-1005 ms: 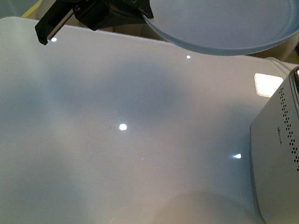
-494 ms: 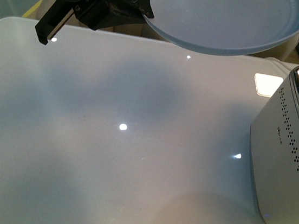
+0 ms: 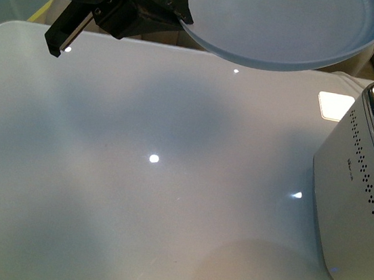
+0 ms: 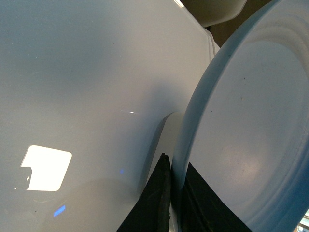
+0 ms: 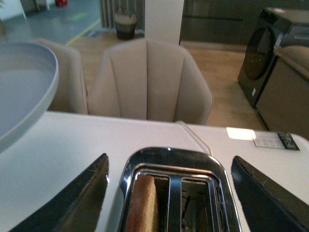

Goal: Left arm holds plate, right arm toasts bread

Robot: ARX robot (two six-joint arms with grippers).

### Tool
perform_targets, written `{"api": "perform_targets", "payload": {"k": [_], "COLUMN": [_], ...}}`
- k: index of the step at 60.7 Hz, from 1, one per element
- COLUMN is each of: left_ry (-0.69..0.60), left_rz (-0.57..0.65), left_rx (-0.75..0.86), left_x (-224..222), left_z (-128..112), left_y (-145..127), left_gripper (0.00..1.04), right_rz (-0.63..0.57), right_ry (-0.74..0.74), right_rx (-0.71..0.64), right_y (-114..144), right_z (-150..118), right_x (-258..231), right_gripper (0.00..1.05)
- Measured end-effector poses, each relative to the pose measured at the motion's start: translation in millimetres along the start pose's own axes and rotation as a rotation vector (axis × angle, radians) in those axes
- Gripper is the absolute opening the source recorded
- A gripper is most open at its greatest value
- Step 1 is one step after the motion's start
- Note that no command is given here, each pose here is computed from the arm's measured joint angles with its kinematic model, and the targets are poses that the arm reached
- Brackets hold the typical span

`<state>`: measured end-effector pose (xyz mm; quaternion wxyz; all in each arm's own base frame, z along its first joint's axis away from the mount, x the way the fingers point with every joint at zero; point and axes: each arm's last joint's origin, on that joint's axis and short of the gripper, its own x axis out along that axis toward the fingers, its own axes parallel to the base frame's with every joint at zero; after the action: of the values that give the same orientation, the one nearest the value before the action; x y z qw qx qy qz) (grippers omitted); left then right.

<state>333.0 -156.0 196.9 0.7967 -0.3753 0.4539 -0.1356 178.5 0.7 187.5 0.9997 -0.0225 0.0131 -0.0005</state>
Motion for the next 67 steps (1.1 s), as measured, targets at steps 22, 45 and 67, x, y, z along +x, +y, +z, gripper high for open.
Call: {"api": "perform_targets", "payload": {"k": [22,45,67], "left_ry": [0.004,0.004,0.003], "left_rz": [-0.003,-0.003,-0.004], "left_rx": [0.001,0.001,0.001], "left_x": [0.2,0.2,-0.2], "left_z": [-0.5,-0.5,-0.4], "left_y": [-0.4,-0.4,-0.7], "left_gripper": [0.03,0.03,0.03], "right_rz": [0.002,0.003,0.003], "right_ry": [-0.016,-0.029,-0.042], "right_rx": [0.031,0.035,0.035], "right_y": [0.2,0.5,0.3], "right_z": [-11.3,-19.9,-16.6], "right_x": [-26.8,-42.7,-55.2], "right_gripper": [0.05,0.02,0.02]}}
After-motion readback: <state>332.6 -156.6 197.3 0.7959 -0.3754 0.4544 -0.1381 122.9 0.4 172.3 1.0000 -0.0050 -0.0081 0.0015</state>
